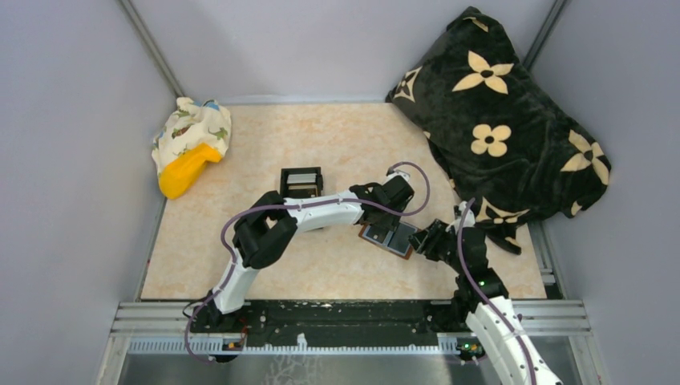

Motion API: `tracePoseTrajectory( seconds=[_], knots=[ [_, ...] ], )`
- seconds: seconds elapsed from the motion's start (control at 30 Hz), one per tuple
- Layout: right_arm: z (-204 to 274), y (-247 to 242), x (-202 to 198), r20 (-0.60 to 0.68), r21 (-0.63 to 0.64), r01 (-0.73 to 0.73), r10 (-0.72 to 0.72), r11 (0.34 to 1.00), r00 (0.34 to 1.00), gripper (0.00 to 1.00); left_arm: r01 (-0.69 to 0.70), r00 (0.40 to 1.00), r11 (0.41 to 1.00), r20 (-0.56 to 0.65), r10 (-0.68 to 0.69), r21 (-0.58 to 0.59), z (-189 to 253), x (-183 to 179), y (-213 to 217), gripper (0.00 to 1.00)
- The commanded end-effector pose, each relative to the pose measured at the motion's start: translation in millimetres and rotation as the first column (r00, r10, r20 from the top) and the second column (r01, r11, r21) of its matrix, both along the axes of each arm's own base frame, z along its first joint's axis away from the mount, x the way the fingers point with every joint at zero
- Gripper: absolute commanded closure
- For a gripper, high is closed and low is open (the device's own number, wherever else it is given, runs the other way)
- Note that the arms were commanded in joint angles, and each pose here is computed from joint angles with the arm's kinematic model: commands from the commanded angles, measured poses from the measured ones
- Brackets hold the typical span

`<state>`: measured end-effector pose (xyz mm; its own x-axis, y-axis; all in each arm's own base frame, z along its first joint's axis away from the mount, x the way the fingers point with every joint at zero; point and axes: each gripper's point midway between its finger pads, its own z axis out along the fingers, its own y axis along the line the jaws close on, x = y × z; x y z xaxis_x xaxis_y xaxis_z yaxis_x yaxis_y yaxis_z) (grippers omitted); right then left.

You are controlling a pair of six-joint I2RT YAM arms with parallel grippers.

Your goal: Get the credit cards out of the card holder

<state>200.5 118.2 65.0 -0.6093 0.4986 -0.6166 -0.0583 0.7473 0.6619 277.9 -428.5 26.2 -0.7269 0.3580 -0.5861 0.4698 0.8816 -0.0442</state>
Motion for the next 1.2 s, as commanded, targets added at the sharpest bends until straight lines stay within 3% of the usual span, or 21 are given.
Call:
tracePoseTrajectory(
  seconds=[0.0, 0.17, 0.63, 1.17],
  knots=[
    [25, 10, 8, 0.080, 0.036, -0.045, 0.042, 0.998, 0.996, 0.54, -0.012, 0.992, 0.983, -0.122, 0.035, 0.182, -75, -19, 43, 0.80],
    [45, 20, 12, 0.121, 0.066, -0.095, 0.087, 0.993, 0.989, 0.54, -0.032, 0.990, 0.988, -0.129, 0.052, 0.148, -72, -17, 38, 1.00],
    [39, 63, 23, 0.112, 0.094, -0.181, 0.170, 0.979, 0.979, 0.58, -0.005, 0.982, 0.998, -0.188, 0.015, 0.055, -66, -27, 23, 1.00],
    [12, 66, 39, 0.055, 0.094, -0.143, 0.138, 0.985, 0.989, 0.62, 0.007, 0.977, 1.000, -0.212, -0.005, 0.011, -63, -31, 19, 1.00]
  ],
)
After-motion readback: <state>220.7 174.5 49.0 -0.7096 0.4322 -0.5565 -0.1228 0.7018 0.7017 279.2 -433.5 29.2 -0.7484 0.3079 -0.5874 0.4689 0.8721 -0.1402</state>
